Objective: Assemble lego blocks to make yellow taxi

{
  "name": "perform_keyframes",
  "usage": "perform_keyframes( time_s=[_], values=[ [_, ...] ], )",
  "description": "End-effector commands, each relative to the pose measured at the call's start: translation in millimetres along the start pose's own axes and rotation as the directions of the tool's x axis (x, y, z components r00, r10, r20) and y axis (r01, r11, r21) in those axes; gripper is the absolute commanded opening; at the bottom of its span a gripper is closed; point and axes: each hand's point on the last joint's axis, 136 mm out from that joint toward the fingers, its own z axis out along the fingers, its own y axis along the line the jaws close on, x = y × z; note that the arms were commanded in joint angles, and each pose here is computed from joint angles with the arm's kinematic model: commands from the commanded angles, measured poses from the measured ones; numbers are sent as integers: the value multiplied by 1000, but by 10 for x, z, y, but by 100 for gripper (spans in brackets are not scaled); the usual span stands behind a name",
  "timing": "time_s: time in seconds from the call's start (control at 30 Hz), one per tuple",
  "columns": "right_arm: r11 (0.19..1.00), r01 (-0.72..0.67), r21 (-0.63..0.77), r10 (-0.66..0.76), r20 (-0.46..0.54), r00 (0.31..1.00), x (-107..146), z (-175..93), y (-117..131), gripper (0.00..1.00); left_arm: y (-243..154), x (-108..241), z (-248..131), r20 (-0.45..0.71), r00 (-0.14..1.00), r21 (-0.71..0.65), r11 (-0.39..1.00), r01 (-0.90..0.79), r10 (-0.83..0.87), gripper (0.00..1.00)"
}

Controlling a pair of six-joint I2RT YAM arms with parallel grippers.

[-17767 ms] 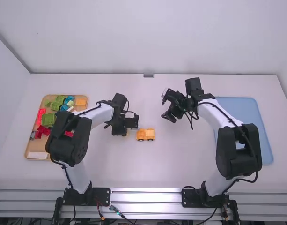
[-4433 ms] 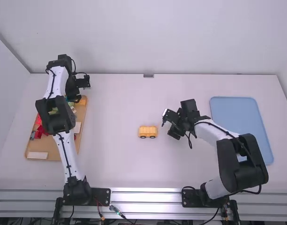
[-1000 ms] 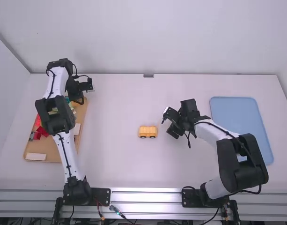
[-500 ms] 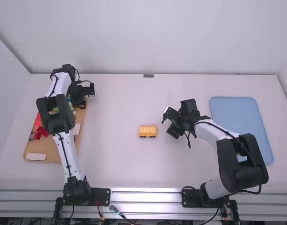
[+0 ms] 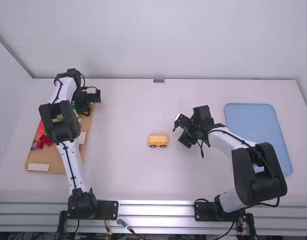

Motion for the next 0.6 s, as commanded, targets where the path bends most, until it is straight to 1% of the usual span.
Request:
perform_keyframes(
  time_s=[0.0,0.2,0.33,0.43,0.57],
  values=[
    [1000,-3,-1,3,11,1000,-20,-29,10,99,-65,5,74,26,999,31,999,-24,23,52],
    [1000,-6,-1,6,10,1000,-18,-29,11,99,-35,49,74,18,1000,19,1000,-20,19,53],
    [1000,-6,-3,6,9,1000,-14,-29,16,99,-19,117,75,-12,1000,13,1000,-17,17,51],
    [1000,-6,-3,6,9,1000,-15,-29,16,99,-23,98,75,-1,1000,15,1000,-16,16,46],
    [1000,-7,-3,7,9,1000,-14,-29,16,99,-41,101,74,-3,1000,22,1000,-17,17,43]
  ],
)
